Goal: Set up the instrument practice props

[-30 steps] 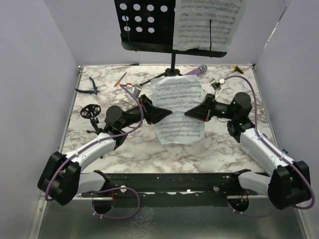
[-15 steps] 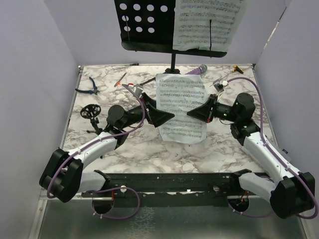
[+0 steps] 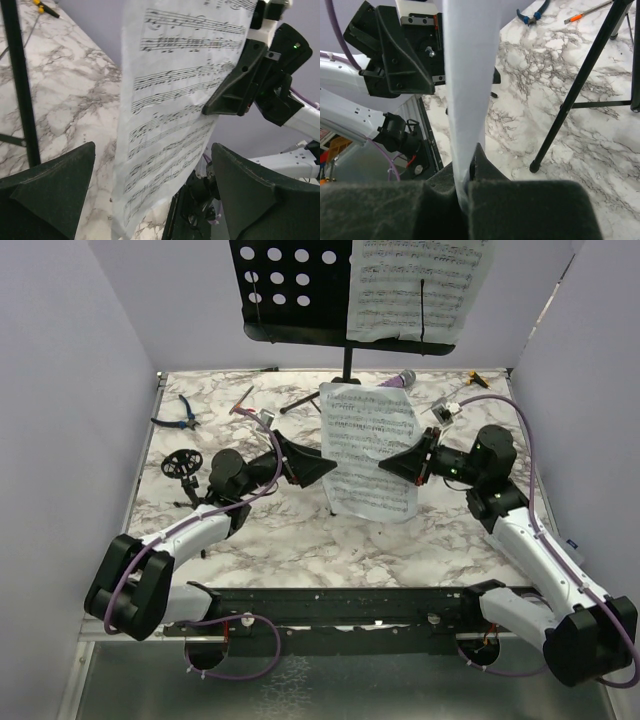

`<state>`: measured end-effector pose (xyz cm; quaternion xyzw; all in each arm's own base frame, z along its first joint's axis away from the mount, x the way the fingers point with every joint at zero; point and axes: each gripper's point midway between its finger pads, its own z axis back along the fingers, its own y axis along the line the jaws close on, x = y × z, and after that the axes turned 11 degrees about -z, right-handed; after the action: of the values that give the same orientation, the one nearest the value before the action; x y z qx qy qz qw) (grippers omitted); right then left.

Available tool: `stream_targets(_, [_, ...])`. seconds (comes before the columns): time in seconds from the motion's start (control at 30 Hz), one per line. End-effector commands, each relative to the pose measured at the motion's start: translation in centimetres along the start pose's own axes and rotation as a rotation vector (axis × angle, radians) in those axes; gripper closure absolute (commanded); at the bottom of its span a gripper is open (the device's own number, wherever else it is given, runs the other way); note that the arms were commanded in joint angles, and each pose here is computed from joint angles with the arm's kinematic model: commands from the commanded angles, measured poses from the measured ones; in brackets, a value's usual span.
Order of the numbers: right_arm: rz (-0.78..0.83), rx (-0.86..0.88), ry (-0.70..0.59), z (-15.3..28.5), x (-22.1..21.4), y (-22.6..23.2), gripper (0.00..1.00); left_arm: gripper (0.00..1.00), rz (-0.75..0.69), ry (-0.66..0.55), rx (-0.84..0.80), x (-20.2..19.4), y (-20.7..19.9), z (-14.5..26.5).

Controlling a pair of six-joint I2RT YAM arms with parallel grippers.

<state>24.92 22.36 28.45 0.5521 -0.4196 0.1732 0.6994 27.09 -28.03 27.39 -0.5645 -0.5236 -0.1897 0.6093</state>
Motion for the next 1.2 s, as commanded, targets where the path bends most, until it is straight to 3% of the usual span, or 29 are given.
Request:
stream_targets(0.0, [0.05, -0.022, 0.004, -0.3, 0.9, -0.2, 1.0, 0.01, 0.064, -0.025, 0.088, 0.1, 2.7, 1.4])
stream_targets(0.27, [0.092, 0.014, 0.025, -1.2, 0.8, 1.1, 1.0, 0.02, 0.019, -0.019, 0.153, 1.7, 4.1, 2.8])
stream_targets(0.47, [0.164, 0.041, 0.018, -1.6, 1.3, 2.8, 1.0, 0.02, -0.142, 0.051, 0.335, 4.0, 5.8, 3.5])
stream_targets(0.7, [0.252, 0.074, -0.046, -1.4, 4.3, 5.7, 1.0, 0.03, -0.301, 0.088, 0.534, 9.5, 6.5, 4.3])
stream_targets(1.17, [0.38, 0.13, -0.212, -0.9, 12.2, 11.5, 1.0, 0.11, -0.509, -0.041, 0.683, 21.0, 2.6, 5.5])
